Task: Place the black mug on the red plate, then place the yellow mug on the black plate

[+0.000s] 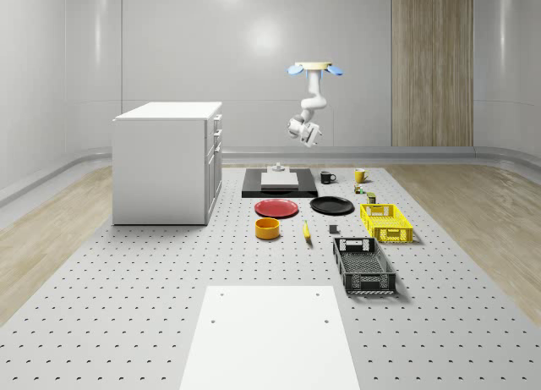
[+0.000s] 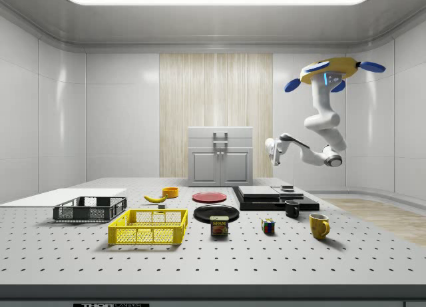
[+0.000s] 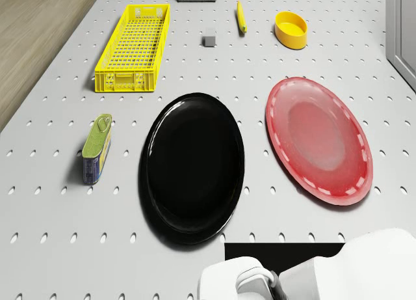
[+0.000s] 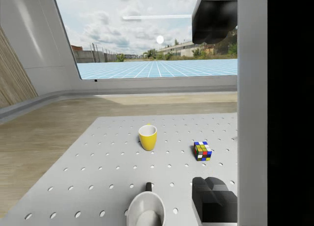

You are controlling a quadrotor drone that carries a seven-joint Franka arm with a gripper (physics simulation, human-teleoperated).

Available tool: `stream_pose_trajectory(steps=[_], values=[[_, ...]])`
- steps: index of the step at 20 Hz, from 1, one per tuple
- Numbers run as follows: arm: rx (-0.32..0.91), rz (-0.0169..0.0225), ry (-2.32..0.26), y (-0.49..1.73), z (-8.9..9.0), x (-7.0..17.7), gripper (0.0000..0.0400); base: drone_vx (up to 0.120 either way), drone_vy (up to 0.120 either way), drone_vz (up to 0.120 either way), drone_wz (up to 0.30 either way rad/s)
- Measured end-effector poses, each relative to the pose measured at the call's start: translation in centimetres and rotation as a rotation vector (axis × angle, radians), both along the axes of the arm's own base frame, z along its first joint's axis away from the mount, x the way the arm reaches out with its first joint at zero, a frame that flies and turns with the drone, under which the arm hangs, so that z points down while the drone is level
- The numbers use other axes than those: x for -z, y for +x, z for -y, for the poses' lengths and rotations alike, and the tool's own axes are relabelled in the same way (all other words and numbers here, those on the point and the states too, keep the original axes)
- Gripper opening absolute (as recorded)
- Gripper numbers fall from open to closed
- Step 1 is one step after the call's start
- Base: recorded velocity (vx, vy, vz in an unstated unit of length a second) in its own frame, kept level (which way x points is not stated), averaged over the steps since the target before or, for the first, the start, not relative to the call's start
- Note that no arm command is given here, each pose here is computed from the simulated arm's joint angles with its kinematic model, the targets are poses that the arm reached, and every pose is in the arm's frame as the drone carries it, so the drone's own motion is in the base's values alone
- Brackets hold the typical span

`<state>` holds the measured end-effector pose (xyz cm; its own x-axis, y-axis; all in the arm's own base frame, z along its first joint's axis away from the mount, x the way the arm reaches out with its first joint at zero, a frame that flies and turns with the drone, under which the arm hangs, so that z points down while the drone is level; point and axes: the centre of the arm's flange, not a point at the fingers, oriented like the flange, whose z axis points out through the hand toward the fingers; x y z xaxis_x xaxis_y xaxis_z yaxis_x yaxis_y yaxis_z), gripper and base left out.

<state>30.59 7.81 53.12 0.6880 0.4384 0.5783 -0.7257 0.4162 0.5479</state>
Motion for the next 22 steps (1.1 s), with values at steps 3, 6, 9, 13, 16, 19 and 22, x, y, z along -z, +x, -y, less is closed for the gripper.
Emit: stream_pose_trajectory(steps=[3,6,9,13,16,19,22], values=[[0.013,-0.0012,-0.357,0.08,2.6,2.4,0.04,0.0,0.0,-0.12,0.0],[0.02,-0.0037,-0.587,0.1,4.6,3.4,0.04,-0.067,0.0,-0.12,0.0],[0.023,-0.0062,-0.725,0.1,5.9,3.8,0.04,-0.12,0.0,-0.12,0.0],[0.025,-0.0087,-0.826,0.1,6.9,4.0,0.04,-0.12,0.0,-0.12,0.0],[0.026,-0.0099,-0.865,0.09,7.3,4.0,0.04,-0.12,0.0,-0.12,0.0],[0.026,-0.0107,-0.888,0.09,7.5,4.0,0.04,-0.067,0.027,-0.12,0.0],[0.026,-0.0111,-0.902,0.09,7.6,4.0,0.04,0.0,0.12,-0.12,0.0]])
